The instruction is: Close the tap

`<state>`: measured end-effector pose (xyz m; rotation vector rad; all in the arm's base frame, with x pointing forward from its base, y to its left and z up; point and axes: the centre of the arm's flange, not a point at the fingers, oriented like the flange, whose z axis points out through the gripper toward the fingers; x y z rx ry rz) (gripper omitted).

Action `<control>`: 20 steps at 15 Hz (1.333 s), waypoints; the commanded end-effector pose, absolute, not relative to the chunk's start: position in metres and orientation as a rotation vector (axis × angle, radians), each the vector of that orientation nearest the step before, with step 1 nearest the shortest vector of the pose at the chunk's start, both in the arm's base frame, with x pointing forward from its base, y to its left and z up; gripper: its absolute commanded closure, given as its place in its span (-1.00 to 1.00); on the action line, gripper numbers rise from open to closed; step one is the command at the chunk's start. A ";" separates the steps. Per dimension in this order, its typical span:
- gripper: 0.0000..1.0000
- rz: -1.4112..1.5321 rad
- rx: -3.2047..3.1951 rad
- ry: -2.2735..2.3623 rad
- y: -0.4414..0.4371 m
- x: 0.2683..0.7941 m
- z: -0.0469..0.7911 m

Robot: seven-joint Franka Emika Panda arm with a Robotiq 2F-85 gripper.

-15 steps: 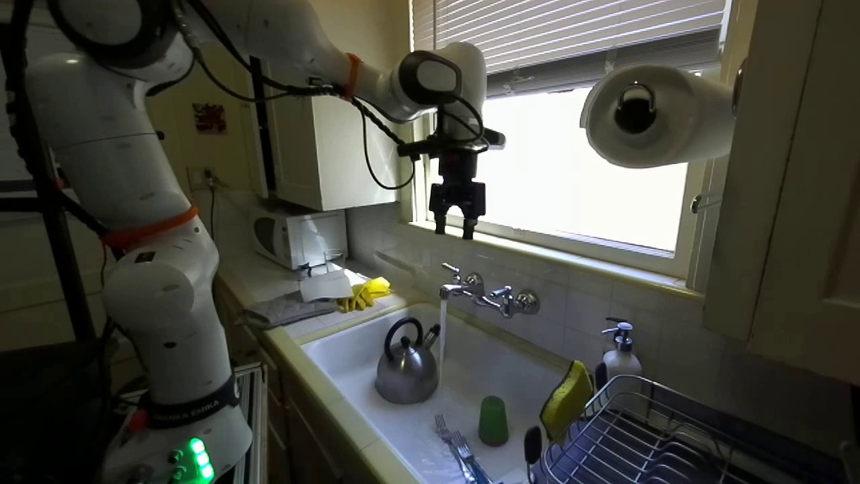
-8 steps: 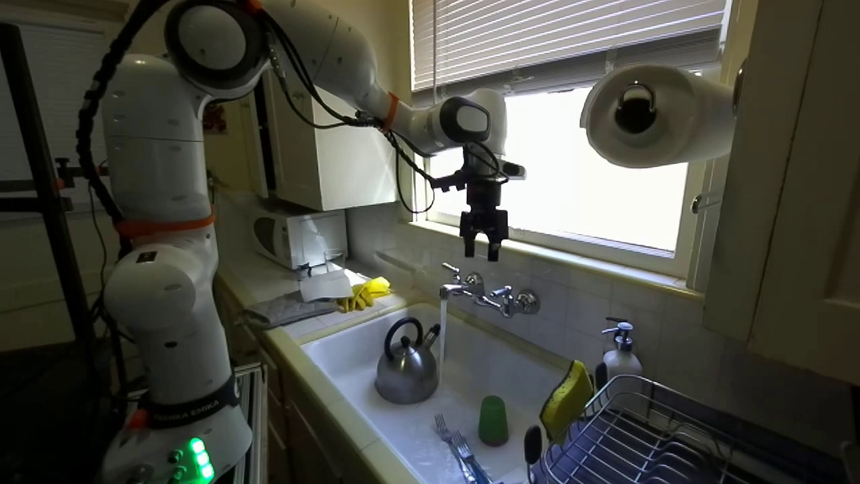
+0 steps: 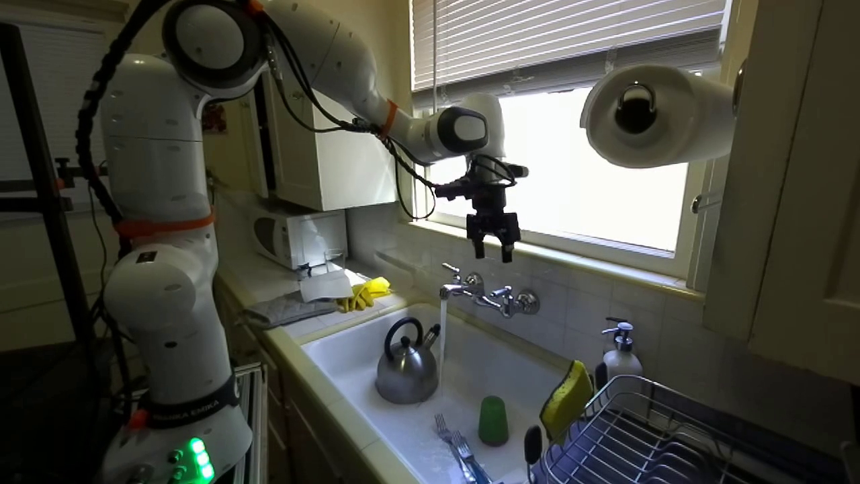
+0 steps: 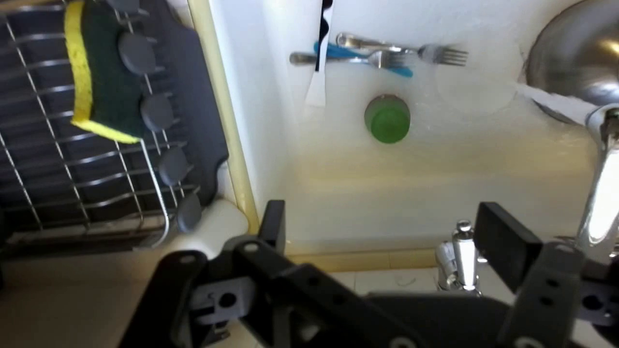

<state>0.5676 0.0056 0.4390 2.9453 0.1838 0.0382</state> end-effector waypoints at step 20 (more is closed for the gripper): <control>-1.00 0.291 3.111 0.607 0.023 0.630 0.353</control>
